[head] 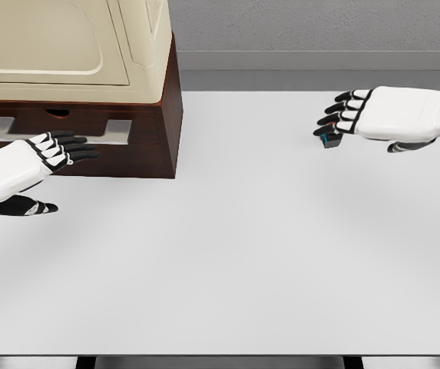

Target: Open the cabinet drawer with left arm, and place a switch into the drawer with right arm

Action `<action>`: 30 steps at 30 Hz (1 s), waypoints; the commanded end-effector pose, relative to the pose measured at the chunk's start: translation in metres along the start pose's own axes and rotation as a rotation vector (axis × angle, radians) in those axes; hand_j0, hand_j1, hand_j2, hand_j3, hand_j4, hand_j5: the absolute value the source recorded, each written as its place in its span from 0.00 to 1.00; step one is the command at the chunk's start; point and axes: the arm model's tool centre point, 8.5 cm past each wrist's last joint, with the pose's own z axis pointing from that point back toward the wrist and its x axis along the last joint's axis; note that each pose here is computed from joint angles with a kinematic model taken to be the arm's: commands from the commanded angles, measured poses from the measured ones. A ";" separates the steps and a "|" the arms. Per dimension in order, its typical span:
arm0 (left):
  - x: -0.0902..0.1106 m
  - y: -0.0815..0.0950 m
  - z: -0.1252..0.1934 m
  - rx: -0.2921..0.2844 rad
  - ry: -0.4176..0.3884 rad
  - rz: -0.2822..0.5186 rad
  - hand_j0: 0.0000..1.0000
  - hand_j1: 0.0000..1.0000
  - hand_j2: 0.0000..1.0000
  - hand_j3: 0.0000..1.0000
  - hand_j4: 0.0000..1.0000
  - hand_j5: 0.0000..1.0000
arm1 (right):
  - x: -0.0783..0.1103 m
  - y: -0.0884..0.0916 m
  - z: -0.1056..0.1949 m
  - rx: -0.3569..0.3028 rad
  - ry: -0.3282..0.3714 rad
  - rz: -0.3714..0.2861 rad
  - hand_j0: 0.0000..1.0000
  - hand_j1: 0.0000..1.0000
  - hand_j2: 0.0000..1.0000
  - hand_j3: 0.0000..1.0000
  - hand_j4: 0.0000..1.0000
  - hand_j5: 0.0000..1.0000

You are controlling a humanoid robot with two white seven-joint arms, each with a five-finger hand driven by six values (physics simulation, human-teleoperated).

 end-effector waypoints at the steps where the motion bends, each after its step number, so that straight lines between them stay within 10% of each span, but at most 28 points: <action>1: 0.000 0.000 0.000 0.001 -0.001 0.005 1.00 1.00 1.00 1.00 1.00 1.00 | 0.001 -0.001 0.001 0.001 0.002 0.005 1.00 1.00 1.00 1.00 1.00 1.00; 8: 0.003 0.011 -0.015 0.036 -0.039 -0.003 1.00 1.00 1.00 1.00 1.00 1.00 | -0.010 -0.013 0.007 -0.009 0.029 0.022 1.00 1.00 1.00 1.00 1.00 1.00; 11: 0.004 0.020 -0.023 0.072 -0.055 -0.015 1.00 1.00 1.00 1.00 1.00 1.00 | -0.051 -0.001 -0.031 -0.074 0.069 -0.140 1.00 1.00 1.00 1.00 1.00 1.00; 30: -0.022 -0.017 -0.065 0.012 -0.051 0.094 1.00 1.00 1.00 1.00 1.00 1.00 | -0.077 0.044 -0.079 0.100 0.138 -0.187 1.00 1.00 1.00 1.00 1.00 1.00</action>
